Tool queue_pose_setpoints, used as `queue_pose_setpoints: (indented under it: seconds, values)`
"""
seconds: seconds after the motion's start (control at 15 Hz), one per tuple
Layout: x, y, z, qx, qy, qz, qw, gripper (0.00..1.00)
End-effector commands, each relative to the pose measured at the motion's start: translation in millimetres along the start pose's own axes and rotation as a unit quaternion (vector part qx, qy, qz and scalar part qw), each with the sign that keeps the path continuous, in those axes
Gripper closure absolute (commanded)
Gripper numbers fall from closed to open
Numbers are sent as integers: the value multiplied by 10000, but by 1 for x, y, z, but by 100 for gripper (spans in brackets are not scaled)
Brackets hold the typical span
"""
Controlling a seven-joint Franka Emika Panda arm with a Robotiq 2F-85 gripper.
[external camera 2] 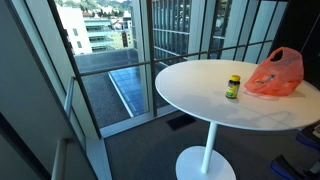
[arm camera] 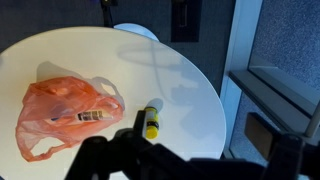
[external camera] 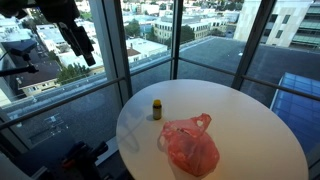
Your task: Move the blue and white item to the table
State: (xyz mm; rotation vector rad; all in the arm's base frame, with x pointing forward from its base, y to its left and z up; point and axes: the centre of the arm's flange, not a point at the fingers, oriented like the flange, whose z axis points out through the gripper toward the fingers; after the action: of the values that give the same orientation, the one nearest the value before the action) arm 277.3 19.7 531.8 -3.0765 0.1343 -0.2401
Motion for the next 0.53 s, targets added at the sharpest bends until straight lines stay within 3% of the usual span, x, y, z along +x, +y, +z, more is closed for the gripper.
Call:
queue_pose_setpoints:
  seconds: [0.0,0.47]
  values:
    - [35,15,-17,49,-53,272,9996,0]
    - [79,61,-9,-32,-224,855,9961,0]
